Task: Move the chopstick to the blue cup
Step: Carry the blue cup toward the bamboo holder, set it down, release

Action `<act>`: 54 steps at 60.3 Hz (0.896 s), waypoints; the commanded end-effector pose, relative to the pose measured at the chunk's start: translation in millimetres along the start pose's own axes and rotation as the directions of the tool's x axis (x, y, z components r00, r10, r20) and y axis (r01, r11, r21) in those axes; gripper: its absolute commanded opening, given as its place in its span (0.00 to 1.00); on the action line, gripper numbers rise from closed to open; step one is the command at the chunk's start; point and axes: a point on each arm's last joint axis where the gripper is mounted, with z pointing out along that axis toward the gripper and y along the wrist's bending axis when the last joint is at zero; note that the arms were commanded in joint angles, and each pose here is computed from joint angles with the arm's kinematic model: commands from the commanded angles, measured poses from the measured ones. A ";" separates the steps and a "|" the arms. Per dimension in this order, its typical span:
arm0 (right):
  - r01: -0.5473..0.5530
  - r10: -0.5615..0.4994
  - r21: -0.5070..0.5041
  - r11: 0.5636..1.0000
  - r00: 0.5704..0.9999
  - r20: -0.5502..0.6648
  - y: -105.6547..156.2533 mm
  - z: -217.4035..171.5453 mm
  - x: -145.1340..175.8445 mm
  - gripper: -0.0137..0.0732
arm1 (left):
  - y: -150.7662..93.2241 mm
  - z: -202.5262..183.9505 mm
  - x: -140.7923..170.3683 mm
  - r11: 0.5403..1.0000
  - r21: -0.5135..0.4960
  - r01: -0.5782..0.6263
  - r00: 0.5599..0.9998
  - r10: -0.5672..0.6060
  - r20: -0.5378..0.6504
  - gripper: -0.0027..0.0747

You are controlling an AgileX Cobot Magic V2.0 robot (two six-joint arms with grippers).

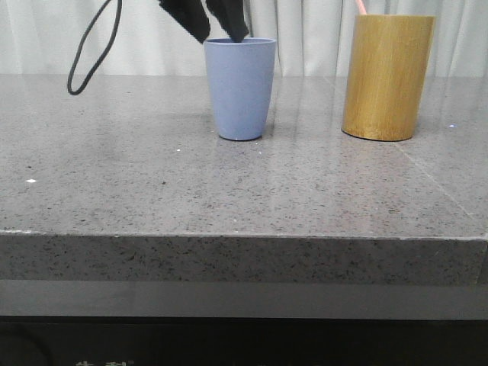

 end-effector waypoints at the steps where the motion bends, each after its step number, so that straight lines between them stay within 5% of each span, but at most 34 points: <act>1: 0.011 -0.012 0.009 1.000 0.996 0.090 -0.3 -2.5 -15.4 0.78 | -7.4 -49.2 -15.4 1.000 0.011 -0.005 0.990 0.003 0.139 0.51; 33: 0.039 -0.039 0.006 0.999 0.994 0.099 1.2 -3.3 -27.2 0.78 | -18.3 -151.0 -15.7 1.000 0.020 0.014 0.956 -0.020 0.292 0.51; 54: 0.184 -0.176 -0.084 0.979 0.980 0.097 18.6 26.8 -68.0 0.78 | -24.9 -211.2 31.1 1.000 0.004 0.000 0.905 -0.002 0.425 0.51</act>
